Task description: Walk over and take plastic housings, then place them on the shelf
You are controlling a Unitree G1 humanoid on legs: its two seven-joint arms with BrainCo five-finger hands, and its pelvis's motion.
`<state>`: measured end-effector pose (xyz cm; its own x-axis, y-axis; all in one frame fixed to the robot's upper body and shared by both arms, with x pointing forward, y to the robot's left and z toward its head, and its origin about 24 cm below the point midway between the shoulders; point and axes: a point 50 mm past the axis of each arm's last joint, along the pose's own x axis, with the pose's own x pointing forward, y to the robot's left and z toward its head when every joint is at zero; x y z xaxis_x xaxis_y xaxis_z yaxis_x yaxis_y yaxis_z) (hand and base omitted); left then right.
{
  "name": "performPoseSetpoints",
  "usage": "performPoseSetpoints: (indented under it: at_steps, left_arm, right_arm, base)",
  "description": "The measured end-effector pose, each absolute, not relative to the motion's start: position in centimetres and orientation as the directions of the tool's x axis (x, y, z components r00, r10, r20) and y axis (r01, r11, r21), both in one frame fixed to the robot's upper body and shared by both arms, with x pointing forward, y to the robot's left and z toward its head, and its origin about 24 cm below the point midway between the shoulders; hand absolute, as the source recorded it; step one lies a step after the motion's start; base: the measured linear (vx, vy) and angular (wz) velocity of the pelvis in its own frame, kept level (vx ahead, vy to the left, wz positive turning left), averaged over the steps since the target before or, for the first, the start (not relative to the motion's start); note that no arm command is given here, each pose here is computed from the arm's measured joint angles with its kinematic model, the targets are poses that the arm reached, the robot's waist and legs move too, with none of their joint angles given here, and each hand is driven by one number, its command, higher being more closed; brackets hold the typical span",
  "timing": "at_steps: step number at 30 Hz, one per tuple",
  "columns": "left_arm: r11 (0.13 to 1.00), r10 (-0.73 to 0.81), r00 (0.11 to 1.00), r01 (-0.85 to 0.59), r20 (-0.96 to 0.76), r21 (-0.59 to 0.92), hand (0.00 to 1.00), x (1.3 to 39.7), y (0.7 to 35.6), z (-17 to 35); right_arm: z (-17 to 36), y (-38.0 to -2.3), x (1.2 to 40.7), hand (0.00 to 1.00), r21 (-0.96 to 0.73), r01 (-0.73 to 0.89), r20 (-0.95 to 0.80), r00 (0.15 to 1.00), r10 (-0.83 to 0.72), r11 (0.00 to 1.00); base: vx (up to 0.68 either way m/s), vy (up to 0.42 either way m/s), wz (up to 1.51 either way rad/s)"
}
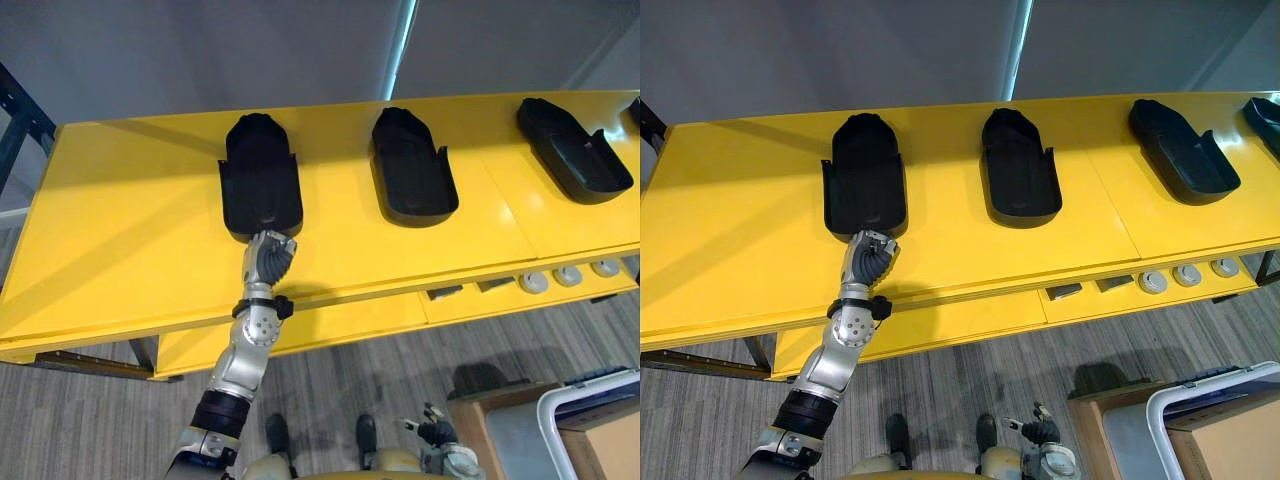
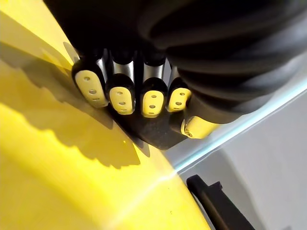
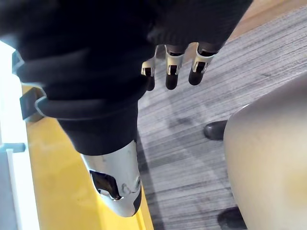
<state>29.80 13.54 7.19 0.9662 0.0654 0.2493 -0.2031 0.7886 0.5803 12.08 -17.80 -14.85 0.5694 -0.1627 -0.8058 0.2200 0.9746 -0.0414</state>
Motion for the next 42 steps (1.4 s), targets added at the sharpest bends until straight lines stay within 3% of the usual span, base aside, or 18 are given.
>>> performPoseSetpoints:
  at_steps: [6,9,12,15,17,18,21,24,25,28,32,36,42]
  left_arm:
    - [0.82,0.059,0.938,-0.24,0.341,0.519,1.0,28.7,13.3,9.4]
    - [0.893,0.052,0.841,-0.281,0.538,0.352,1.0,26.4,13.1,13.9]
    - [0.938,0.169,0.68,-0.333,0.713,0.095,1.0,23.5,15.1,18.1]
    - [0.868,0.397,0.503,-0.477,0.768,-0.137,1.0,21.0,19.9,19.8]
    - [0.786,0.537,0.446,-0.574,0.716,-0.232,1.0,19.9,22.7,18.8]
    - [0.686,0.656,0.39,-0.665,0.646,-0.296,1.0,18.2,25.2,17.4]
    - [0.554,0.779,0.358,-0.778,0.516,-0.297,1.0,16.0,28.0,14.3]
    - [0.461,0.868,0.41,-0.875,0.281,-0.148,1.0,14.3,29.9,8.3]
    - [0.447,0.888,0.434,-0.892,0.153,-0.069,0.0,13.7,30.4,5.5]
    - [0.485,0.866,0.458,-0.868,-0.201,0.112,0.0,12.1,29.9,-2.2]
    - [0.647,0.675,0.44,-0.739,-0.593,0.189,0.0,9.6,25.6,-10.2]
    - [0.765,0.519,0.422,-0.617,-0.744,0.184,0.0,8.3,22.5,-13.4]
    - [0.856,0.427,0.442,-0.479,-0.789,0.195,0.0,8.5,20.7,-14.5]
  right_arm:
    - [-14.9,-17.8,12.0,0.0,-0.04,0.222,-0.809,0.565,-0.163,0.974]
    - [-15.0,-17.9,11.9,0.0,-0.043,0.226,-0.811,0.56,-0.166,0.973]
    - [-15.2,-17.9,11.4,0.0,-0.048,0.225,-0.823,0.543,-0.167,0.973]
    - [-15.3,-18.2,11.2,0.0,-0.054,0.238,-0.826,0.535,-0.177,0.97]
    - [-15.3,-18.4,11.1,0.0,-0.06,0.24,-0.826,0.533,-0.183,0.969]
    - [-15.3,-18.4,10.9,0.0,-0.061,0.242,-0.828,0.53,-0.185,0.968]
    - [-15.4,-18.4,10.2,0.0,-0.07,0.253,-0.834,0.516,-0.196,0.965]
    - [-15.5,-18.2,9.4,0.0,-0.074,0.259,-0.841,0.503,-0.2,0.963]
    - [-15.4,-17.9,9.7,0.0,-0.065,0.26,-0.838,0.51,-0.194,0.963]
    - [-14.9,-17.4,10.6,0.0,-0.041,0.266,-0.814,0.55,-0.186,0.963]
    - [-14.5,-17.3,11.2,0.0,-0.031,0.268,-0.801,0.569,-0.184,0.963]
    - [-14.6,-17.3,11.1,0.0,-0.034,0.275,-0.805,0.562,-0.189,0.961]
    - [-15.2,-17.8,10.0,0.0,-0.057,0.314,-0.833,0.509,-0.219,0.948]
  base:
    - [0.01,-0.001,0.0]
    - [0.03,-0.005,0.06]
    - [-0.02,0.0,0.08]
    - [-0.07,-0.001,0.15]
    - [-0.08,0.004,0.39]
    - [-0.06,0.016,0.33]
    - [-0.01,0.031,0.2]
    - [0.06,-0.001,0.16]
    - [0.05,0.027,0.04]
    - [0.06,0.023,0.04]
    - [0.03,0.023,0.01]
    - [0.0,0.0,0.0]
    - [0.0,0.0,0.0]
